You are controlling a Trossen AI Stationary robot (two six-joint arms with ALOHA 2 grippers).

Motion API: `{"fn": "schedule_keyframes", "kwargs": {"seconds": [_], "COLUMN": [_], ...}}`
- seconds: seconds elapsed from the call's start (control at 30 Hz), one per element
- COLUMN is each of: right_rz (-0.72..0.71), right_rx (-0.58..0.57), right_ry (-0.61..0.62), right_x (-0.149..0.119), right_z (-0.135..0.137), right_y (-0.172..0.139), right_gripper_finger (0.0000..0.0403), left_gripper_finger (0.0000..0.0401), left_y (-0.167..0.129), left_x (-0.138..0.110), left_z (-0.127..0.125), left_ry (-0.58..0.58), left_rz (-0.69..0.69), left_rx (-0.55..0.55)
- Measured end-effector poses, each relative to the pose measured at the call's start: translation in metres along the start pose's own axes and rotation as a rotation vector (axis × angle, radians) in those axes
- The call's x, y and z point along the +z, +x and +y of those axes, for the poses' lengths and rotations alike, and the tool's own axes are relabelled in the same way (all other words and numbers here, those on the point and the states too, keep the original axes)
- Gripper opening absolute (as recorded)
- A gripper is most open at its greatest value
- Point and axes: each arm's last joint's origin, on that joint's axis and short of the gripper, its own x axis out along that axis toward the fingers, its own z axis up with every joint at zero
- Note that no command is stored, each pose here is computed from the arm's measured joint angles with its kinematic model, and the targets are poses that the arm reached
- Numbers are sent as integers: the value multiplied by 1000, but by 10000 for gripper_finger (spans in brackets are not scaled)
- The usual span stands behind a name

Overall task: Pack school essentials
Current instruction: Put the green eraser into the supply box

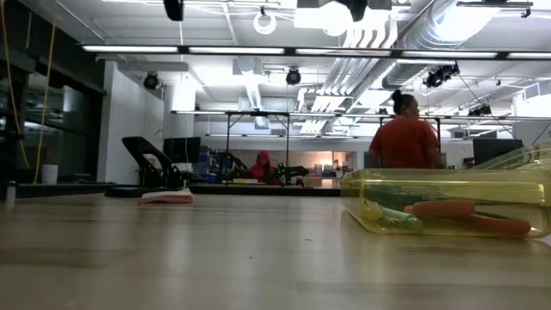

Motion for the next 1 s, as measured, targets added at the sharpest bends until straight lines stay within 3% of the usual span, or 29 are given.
{"fn": "schedule_keyframes", "kwargs": {"seconds": [0.27,0.53,0.77,0.87,1.0], "right_rz": [24,27,13,2,-7], "right_rx": [-25,-18,-15,-8,-7], "right_ry": [15,-46,-54,-52,-51], "right_x": [-22,-11,-2,2,5], "right_z": [-1,2,1,2,2], "right_y": [39,64,60,56,54], "right_gripper_finger": [215,215,214,197,145], "left_gripper_finger": [4,4,4,4,4], "left_y": [43,76,76,73,73], "left_x": [-22,-22,-22,-18,-18], "left_z": [-4,-10,-9,-9,-7], "left_ry": [-32,-27,-12,1,2], "left_rz": [77,118,134,119,124], "left_rx": [-46,-108,-104,-96,-86]}}
